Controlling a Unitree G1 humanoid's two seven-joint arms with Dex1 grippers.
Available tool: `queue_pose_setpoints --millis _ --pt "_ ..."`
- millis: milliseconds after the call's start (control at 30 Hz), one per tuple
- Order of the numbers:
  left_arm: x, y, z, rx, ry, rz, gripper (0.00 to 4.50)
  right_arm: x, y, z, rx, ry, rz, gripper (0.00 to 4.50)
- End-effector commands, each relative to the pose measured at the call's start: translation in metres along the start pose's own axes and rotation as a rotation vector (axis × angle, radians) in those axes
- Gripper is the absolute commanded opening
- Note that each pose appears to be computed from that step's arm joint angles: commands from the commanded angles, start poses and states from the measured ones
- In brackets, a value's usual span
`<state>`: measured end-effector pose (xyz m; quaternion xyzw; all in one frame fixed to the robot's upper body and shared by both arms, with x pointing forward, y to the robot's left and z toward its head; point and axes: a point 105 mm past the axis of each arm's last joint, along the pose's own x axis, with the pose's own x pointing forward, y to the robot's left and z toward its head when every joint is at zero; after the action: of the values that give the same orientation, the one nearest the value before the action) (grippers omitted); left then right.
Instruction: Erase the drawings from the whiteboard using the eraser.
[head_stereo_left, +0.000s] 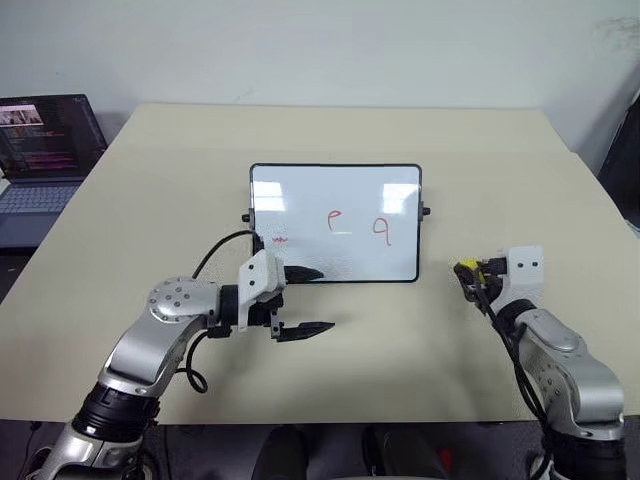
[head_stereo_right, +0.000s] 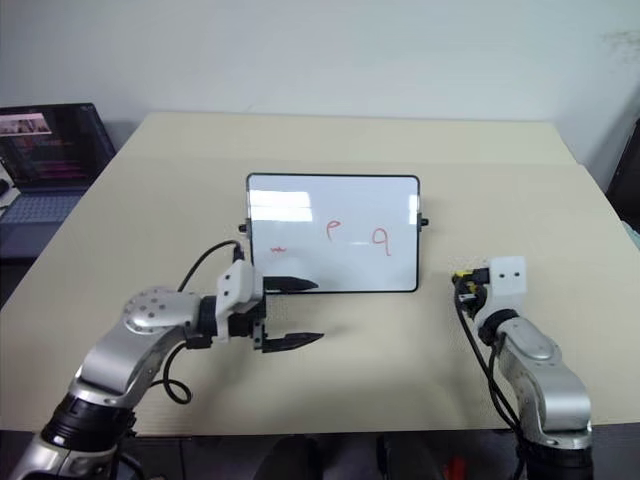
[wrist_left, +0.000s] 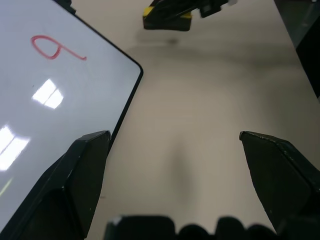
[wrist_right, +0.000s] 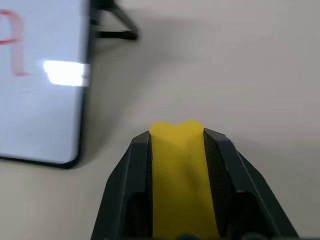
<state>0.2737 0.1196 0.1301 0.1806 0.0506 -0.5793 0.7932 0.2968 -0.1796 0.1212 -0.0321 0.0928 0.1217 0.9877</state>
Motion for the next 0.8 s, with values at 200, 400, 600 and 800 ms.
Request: queue_pose_setpoints --millis 200,400,600,800 --pt "-0.039 0.011 -0.003 -0.046 0.014 0.278 4.5 -0.03 0.074 0.019 -0.185 -0.02 0.443 1.09" --pt "-0.077 0.007 -0.026 -0.103 0.138 0.374 4.5 -0.021 0.101 0.029 -0.26 -0.092 0.581 1.09" --pt "-0.11 0.034 -0.024 -0.067 0.181 0.564 4.5 -0.004 0.124 0.054 -0.447 -0.241 0.648 1.09" --pt "-0.108 0.038 -0.023 -0.061 0.173 0.564 4.5 0.03 0.179 0.073 -0.591 -0.361 0.72 1.09"
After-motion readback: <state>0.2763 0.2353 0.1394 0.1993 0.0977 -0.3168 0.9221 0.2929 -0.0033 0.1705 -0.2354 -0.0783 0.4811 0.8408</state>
